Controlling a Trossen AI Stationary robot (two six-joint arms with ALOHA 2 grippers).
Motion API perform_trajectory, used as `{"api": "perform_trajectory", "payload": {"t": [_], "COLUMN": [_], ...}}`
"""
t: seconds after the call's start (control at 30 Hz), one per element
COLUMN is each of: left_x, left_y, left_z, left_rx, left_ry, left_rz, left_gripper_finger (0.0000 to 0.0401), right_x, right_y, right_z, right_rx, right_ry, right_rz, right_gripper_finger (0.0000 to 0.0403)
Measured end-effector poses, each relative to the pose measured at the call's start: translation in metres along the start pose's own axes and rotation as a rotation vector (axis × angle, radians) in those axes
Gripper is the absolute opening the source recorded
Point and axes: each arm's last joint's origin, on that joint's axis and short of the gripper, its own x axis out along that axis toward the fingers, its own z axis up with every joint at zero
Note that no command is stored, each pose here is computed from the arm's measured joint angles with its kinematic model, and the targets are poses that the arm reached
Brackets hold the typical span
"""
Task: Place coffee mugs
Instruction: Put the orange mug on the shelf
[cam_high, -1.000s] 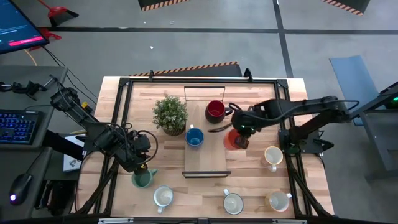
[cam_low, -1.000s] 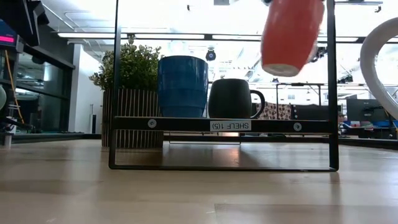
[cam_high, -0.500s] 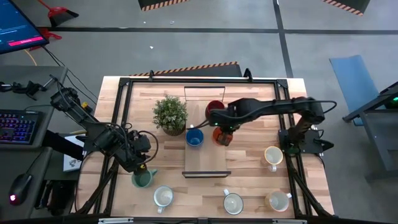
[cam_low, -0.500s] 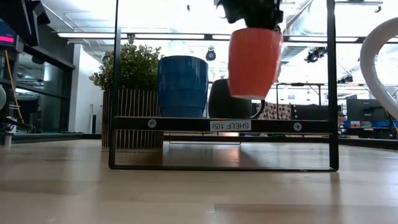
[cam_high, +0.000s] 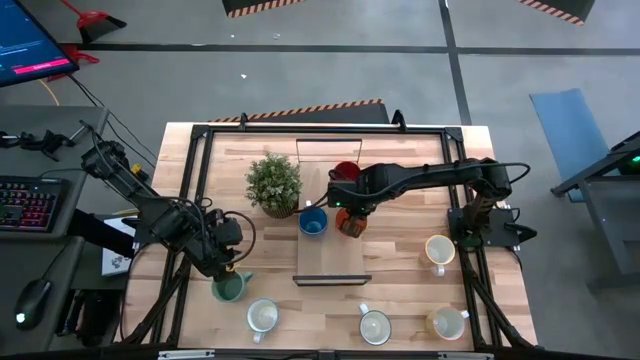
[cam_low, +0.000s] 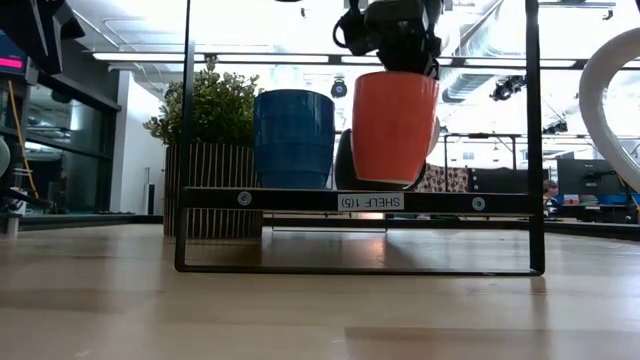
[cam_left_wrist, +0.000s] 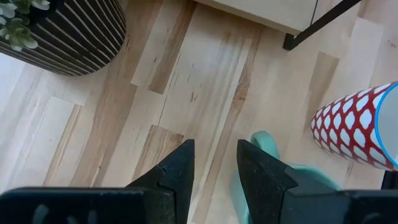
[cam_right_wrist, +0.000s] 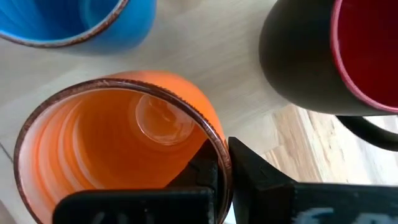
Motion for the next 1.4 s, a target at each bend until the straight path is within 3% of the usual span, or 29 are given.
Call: {"api": "perform_trajectory", "payload": {"t": [0.73,1.2,1.4], "left_x": [0.000,0.000,0.000], "left_y": [0.000,0.000,0.000], "left_z": [0.000,0.000,0.000], "left_rx": [-0.001,-0.001,-0.001], "left_ry": [-0.001,0.000,0.000], "left_rz": [-0.003,-0.004,-0.004], "left_gripper_finger": [0.0110,0.0110,0.0110], "right_x": [0.012,0.012,-0.001], "right_y": [0.003,-0.004,-0.011], "right_z": [0.004,0.007,0.007], "right_rx": [-0.027,0.001,0.019], "right_ry": [0.015,0.001,-0.028], "right_rz": [-0.013,-0.032,-0.022], "right_gripper_finger": [0.0005,0.0102,0.0123]}}
